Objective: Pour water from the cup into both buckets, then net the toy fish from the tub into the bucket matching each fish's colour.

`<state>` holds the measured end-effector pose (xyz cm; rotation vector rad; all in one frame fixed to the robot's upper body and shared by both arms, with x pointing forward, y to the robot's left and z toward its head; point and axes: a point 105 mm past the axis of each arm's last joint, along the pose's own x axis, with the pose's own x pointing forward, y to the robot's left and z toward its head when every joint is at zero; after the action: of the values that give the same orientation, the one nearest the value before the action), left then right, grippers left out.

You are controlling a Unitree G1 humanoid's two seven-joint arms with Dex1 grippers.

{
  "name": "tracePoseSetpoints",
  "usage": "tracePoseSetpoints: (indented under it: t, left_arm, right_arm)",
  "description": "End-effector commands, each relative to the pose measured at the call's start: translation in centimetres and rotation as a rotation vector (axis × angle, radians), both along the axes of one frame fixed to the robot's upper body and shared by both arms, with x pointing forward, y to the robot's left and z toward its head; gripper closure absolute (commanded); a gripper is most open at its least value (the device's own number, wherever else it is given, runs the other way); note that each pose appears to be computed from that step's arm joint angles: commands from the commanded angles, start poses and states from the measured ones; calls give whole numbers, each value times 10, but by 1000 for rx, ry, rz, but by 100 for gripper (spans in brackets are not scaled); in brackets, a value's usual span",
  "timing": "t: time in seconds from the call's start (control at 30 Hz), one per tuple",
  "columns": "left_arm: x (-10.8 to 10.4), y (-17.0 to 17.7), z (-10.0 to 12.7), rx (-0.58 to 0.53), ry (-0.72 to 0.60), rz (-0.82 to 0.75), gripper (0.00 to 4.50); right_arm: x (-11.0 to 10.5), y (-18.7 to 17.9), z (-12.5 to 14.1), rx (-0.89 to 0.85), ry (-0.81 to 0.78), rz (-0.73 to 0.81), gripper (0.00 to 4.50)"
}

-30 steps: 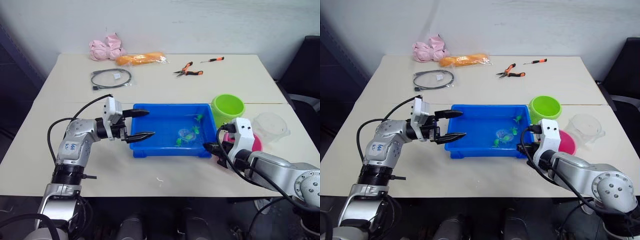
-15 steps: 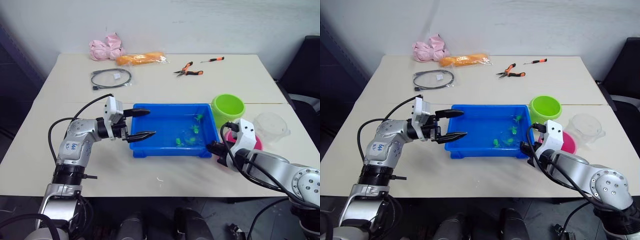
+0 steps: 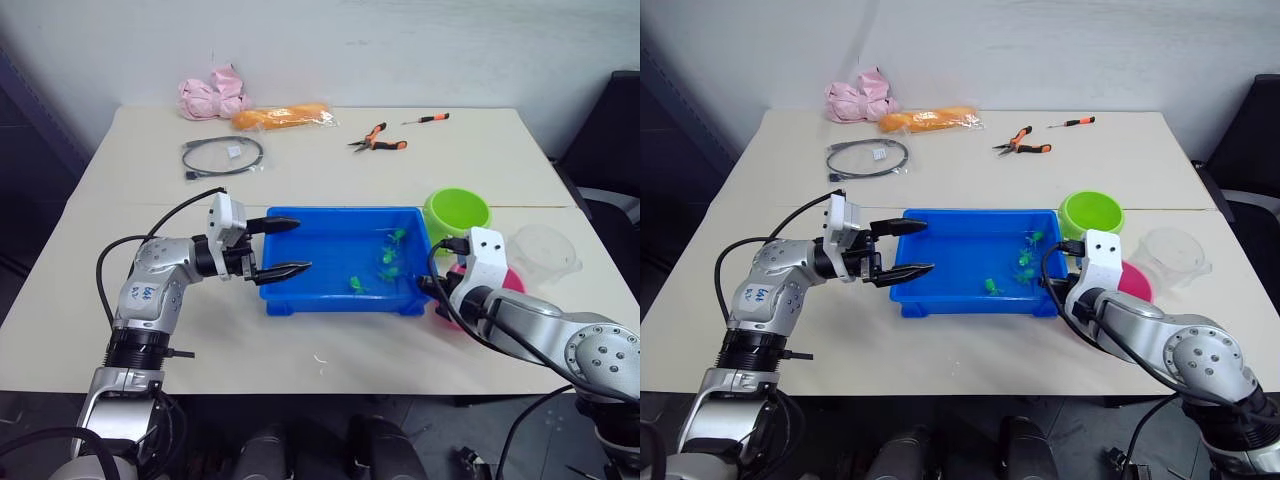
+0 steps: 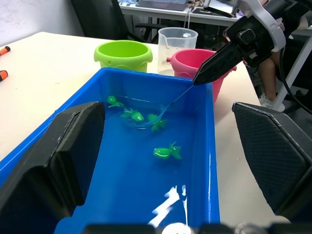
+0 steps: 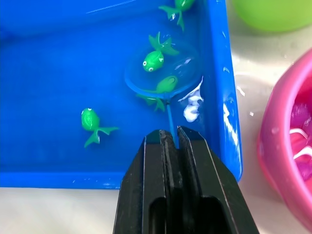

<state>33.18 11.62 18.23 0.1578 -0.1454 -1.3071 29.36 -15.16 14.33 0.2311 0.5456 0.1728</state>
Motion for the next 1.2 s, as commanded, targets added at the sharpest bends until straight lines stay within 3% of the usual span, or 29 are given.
tracePoseSetpoints:
  t: [0.03,0.33,0.47,0.57,0.8,1.0,1.2]
  left_arm:
    - [-1,1,11,-5,-53,-3,3]
    - [-3,6,8,-5,-59,-2,3]
    - [-2,6,8,-7,-58,-3,3]
    - [-1,7,9,-16,-59,-2,3]
    - [10,-8,19,-83,-30,25,3]
    - [18,-31,38,-98,-56,43,3]
    - [16,-41,41,-124,-41,19,3]
  right_arm:
    - [-5,11,7,-28,-80,96,450]
    - [-19,19,28,-126,-312,304,450]
    - [-26,13,33,-144,-356,331,450]
    - [-32,7,53,-70,-467,320,450]
    - [-40,-49,68,-233,-518,253,450]
    - [-30,-117,88,-399,-571,76,450]
    - [-12,-148,86,-551,-579,13,450]
